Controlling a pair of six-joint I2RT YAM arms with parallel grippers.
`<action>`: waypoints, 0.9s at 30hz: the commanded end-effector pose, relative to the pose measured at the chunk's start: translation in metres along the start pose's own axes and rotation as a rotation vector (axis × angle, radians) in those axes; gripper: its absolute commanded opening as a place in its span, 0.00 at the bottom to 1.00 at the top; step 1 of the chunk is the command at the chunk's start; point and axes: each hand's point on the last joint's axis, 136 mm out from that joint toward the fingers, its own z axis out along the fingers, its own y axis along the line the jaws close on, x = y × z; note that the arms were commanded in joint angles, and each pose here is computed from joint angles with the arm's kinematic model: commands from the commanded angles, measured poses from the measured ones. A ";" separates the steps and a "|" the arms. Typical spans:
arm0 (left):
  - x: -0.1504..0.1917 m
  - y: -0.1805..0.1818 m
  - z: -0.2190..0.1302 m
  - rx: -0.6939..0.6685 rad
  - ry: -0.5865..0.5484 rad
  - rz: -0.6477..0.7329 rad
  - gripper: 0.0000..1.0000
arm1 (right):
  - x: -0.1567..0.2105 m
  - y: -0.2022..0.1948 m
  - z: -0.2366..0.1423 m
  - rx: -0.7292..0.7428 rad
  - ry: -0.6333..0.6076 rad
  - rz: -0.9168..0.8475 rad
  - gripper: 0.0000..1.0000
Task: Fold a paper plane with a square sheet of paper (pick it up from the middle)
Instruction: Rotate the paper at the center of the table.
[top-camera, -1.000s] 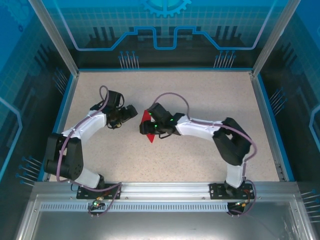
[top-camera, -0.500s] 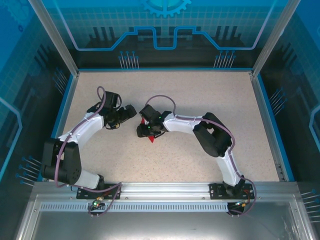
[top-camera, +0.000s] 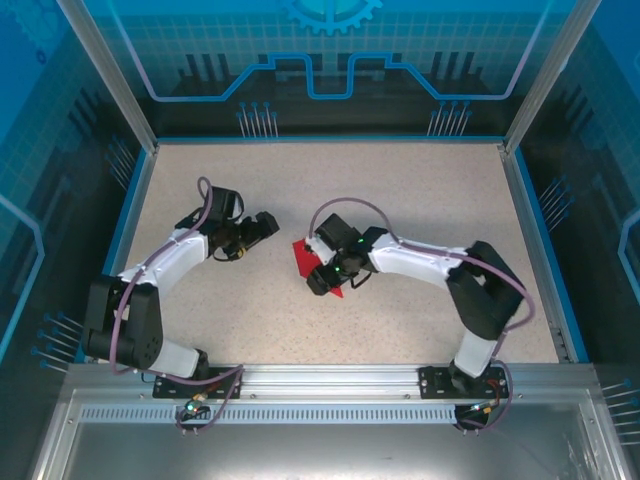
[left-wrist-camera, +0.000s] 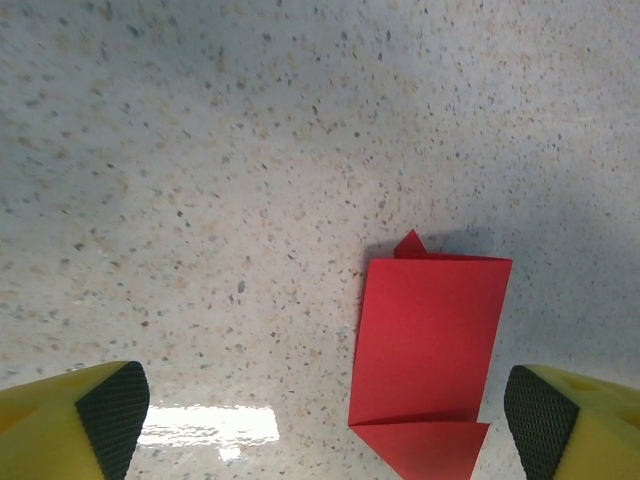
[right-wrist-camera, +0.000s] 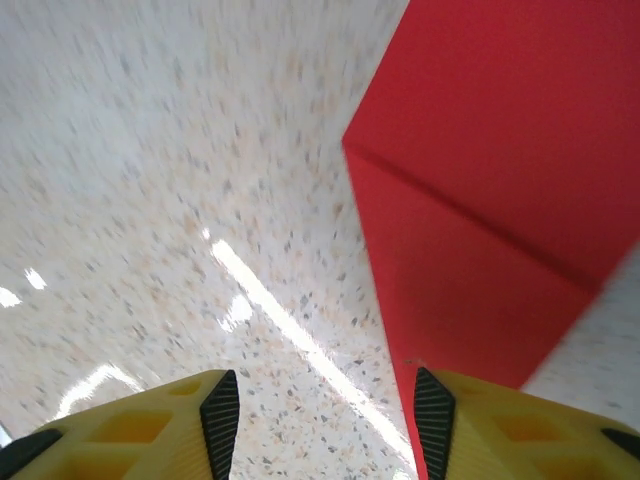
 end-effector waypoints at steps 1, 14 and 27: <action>0.012 -0.009 0.001 0.080 0.029 -0.049 0.95 | -0.023 -0.010 -0.012 0.016 -0.156 0.265 0.53; 0.046 -0.026 0.020 0.190 0.128 -0.113 0.99 | -0.020 -0.034 0.047 0.059 -0.194 0.674 0.48; 0.055 -0.031 0.026 0.169 0.159 -0.058 0.99 | 0.041 -0.058 0.059 0.150 0.071 0.252 0.47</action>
